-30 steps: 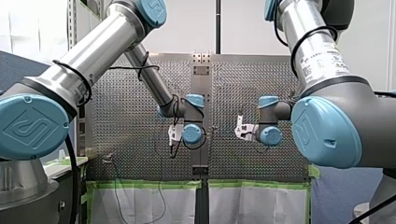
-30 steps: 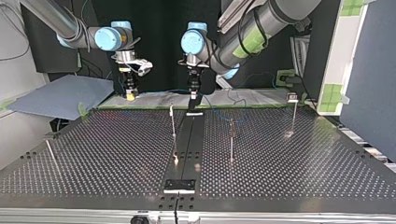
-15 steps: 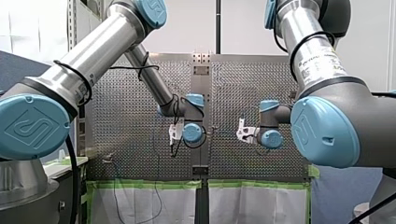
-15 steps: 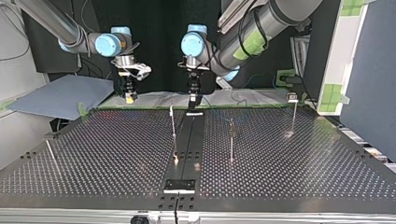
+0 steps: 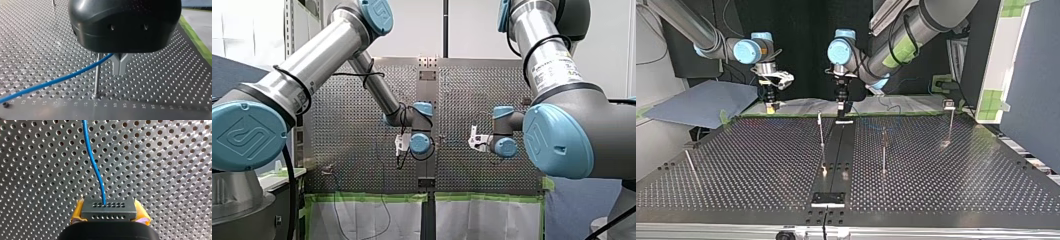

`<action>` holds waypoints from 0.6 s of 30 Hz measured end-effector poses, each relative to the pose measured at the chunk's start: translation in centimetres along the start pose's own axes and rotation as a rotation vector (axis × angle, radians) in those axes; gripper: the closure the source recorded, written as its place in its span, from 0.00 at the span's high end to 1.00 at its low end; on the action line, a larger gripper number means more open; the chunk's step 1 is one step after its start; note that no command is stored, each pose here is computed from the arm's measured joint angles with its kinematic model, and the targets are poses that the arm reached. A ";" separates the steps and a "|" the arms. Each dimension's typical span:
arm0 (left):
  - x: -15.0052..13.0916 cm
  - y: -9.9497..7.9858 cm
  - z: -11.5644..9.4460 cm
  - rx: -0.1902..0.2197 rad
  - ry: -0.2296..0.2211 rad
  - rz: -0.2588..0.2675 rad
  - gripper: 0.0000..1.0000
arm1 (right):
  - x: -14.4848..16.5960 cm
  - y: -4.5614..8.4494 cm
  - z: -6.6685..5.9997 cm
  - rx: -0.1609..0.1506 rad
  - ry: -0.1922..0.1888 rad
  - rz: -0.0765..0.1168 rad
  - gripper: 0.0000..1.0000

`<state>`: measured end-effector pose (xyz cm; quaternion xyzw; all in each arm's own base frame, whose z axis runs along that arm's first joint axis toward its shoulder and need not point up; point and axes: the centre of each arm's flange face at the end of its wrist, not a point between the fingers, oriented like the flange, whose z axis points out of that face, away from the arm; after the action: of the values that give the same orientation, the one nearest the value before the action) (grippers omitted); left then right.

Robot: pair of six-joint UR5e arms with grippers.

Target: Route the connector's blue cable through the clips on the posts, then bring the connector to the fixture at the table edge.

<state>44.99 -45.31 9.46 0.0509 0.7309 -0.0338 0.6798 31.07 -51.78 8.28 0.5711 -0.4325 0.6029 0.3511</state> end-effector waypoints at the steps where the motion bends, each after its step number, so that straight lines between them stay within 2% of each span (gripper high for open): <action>1: -0.1 0.0 0.1 -0.001 -0.001 -0.001 0.00 | 0.0 0.1 0.0 -0.001 0.000 0.000 0.00; 18: -1.6 -0.3 1.6 -0.008 -0.023 -0.015 0.00 | 0.2 0.7 0.4 -0.004 0.003 0.000 0.00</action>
<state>46.69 -45.85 10.96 0.0424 0.7235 -0.0364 0.6881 30.60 -52.41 8.35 0.5695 -0.4332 0.6028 0.3530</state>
